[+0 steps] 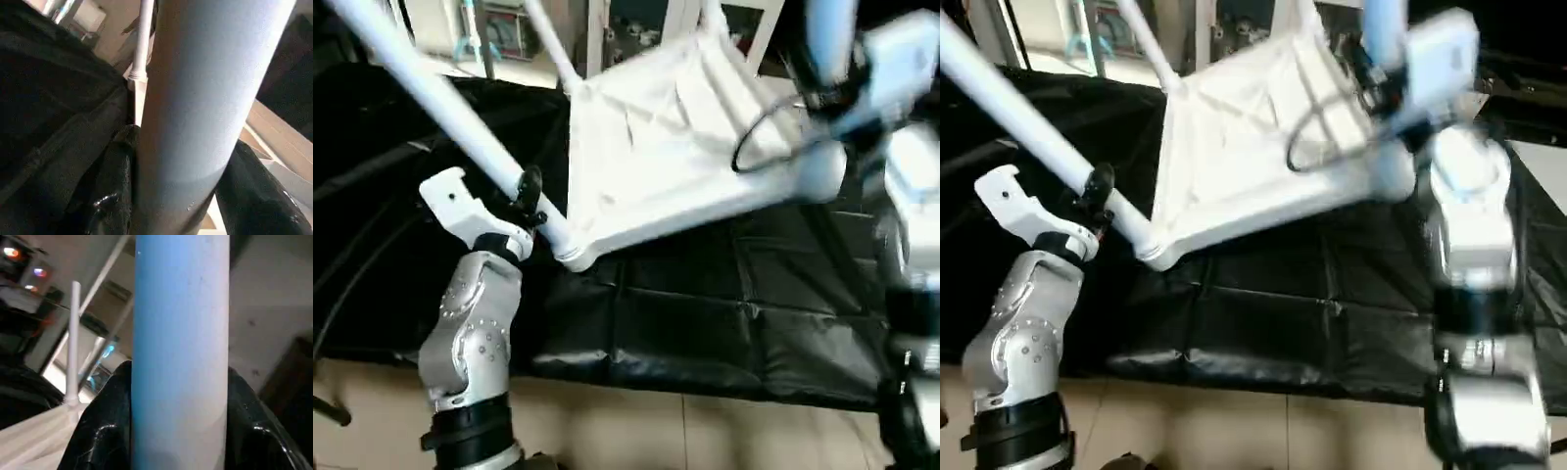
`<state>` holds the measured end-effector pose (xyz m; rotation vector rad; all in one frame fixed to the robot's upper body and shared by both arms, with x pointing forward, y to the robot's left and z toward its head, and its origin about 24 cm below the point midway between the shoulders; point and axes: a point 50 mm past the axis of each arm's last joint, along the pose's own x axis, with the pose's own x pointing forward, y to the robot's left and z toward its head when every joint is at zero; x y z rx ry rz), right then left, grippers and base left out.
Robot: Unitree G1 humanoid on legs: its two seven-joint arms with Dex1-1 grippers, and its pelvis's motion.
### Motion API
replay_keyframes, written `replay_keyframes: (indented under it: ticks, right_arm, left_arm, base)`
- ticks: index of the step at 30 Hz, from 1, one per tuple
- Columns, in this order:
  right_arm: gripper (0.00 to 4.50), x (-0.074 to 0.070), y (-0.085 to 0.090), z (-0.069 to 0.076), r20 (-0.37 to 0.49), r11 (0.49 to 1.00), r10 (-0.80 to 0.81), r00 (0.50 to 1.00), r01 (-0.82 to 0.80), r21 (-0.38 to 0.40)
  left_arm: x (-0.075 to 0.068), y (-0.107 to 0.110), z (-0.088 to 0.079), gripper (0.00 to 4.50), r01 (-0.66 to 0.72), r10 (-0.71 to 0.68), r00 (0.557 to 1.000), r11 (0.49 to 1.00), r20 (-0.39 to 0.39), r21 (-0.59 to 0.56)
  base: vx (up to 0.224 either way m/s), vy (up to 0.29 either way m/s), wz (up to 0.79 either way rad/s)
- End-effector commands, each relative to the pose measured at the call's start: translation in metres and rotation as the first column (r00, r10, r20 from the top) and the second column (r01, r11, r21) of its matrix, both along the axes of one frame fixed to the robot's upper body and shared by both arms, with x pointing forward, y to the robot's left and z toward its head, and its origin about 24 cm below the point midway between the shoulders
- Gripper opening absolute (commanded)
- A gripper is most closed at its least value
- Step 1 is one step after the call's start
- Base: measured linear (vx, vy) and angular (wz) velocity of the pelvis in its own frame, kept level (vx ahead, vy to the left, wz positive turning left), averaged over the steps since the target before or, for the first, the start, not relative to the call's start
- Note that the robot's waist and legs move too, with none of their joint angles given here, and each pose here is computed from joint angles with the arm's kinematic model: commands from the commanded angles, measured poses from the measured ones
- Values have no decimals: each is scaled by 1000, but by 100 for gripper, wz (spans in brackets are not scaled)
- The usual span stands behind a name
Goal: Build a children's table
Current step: Flip table
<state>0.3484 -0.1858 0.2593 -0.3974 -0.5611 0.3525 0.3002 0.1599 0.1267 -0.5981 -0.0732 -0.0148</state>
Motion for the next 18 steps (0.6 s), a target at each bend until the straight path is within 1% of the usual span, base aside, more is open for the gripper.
replay_keyframes:
  ticks: [1,2,3,4,5,6,7,10,11,13,14,15,16,18]
  right_arm:
    - [168,-11,15,27,165,994,107,980,-102,-38]
    - [168,-10,17,33,178,993,113,978,-108,-38]
    - [168,-10,17,33,178,993,113,978,-108,-38]
    - [168,-8,19,40,189,993,121,974,-118,-30]
    - [168,-6,20,44,193,992,127,973,-125,-23]
    - [203,-6,20,44,193,992,127,973,-125,-23]
    - [238,-4,25,49,185,982,189,964,-191,-8]
    - [246,-3,30,51,174,966,253,952,-258,10]
    - [259,-4,32,52,182,959,272,945,-281,27]
    - [283,-4,33,54,191,954,284,939,-296,37]
    - [283,-4,33,54,191,954,284,939,-296,37]
    - [287,-12,37,62,250,929,330,910,-360,87]
    - [299,-12,37,62,254,927,333,908,-365,90]
    - [325,-23,39,73,317,897,373,872,-427,116]
  left_arm:
    - [3,-14,-20,197,8,-26,994,986,-107,-167]
    - [4,-16,-20,197,3,-26,993,980,-112,-201]
    - [4,-16,-20,197,3,-26,993,980,-112,-201]
    - [4,-18,-20,197,3,-29,993,976,-114,-217]
    - [5,-19,-20,197,6,-33,993,974,-114,-225]
    - [5,-19,-20,197,6,-33,993,974,-114,-225]
    - [5,-21,-21,197,-4,-31,991,963,-128,-268]
    - [5,-23,-23,197,-12,-30,990,957,-141,-289]
    - [5,-23,-24,197,-21,-25,989,952,-147,-306]
    - [4,-22,-25,197,-29,-20,988,948,-153,-317]
    - [4,-22,-25,197,-29,-20,988,948,-153,-317]
    - [4,-22,-26,197,-27,-22,988,950,-154,-312]
    - [4,-22,-26,197,-27,-22,988,950,-154,-311]
    - [3,-23,-26,196,-21,-27,988,953,-153,-304]
  base:
    - [0,0,0]
    - [0,0,0]
    - [0,0,0]
    - [0,0,0]
    - [0,0,0]
    - [0,0,0]
    - [0,0,0]
    - [0,0,0]
    - [0,0,0]
    - [0,0,0]
    - [0,0,0]
    - [0,0,0]
    - [0,0,0]
    - [0,0,0]
